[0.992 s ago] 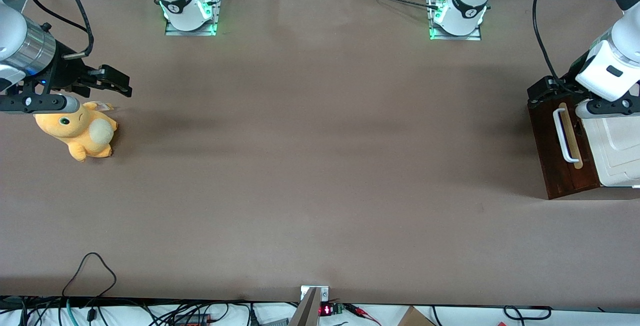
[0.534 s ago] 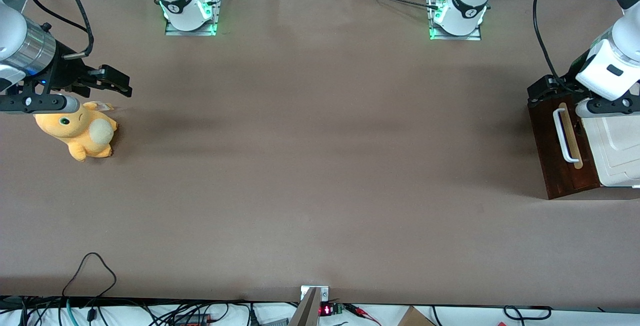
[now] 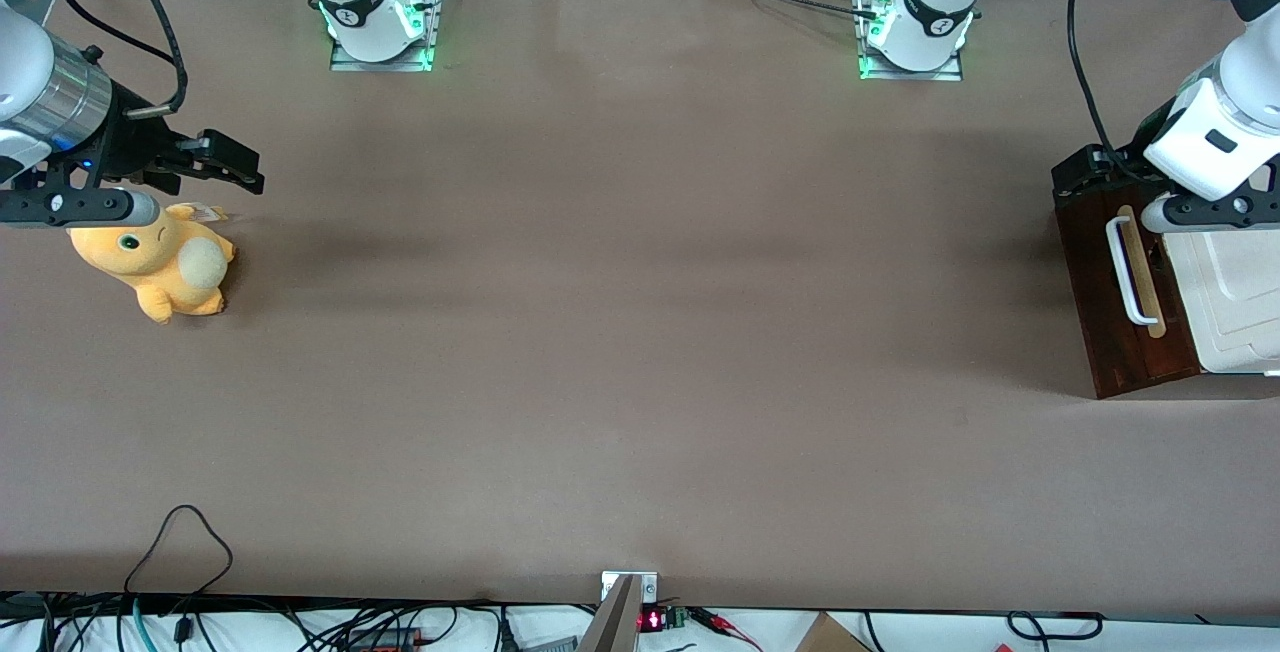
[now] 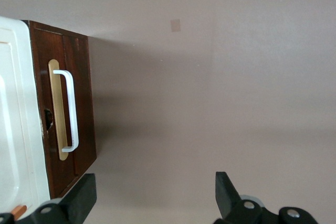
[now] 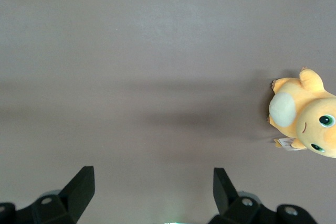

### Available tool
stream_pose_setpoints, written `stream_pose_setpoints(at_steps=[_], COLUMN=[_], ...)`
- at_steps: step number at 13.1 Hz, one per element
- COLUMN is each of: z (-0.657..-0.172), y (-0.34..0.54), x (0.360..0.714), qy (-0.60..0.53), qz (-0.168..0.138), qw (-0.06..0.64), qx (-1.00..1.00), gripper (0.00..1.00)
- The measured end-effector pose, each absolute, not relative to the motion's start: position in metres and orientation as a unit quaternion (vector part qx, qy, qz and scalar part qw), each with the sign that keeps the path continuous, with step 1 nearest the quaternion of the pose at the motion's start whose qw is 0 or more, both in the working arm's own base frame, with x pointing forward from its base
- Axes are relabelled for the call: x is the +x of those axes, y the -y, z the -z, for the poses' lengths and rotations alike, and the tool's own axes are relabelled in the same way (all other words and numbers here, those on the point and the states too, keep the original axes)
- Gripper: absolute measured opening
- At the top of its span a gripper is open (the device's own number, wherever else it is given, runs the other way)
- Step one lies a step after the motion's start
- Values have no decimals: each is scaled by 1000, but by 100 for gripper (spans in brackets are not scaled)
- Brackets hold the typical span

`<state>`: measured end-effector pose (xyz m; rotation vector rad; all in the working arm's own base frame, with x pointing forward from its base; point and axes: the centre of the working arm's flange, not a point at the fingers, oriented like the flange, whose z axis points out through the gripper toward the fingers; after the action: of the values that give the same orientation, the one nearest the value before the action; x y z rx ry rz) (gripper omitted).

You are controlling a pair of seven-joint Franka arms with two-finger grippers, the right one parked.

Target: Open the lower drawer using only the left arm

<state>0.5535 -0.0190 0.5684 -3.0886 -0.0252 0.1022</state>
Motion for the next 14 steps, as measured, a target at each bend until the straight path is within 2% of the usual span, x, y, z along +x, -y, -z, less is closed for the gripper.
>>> stream_pose_setpoints(at_steps=[3,9,14], z=[-563,-477,-375], y=[15,2,57], x=[556,558,524], qy=[-1,-9,-11], qz=[-32,-84,-79], qw=[39,230,415], qx=[-999,-969,-906], gripper=[100,97,97])
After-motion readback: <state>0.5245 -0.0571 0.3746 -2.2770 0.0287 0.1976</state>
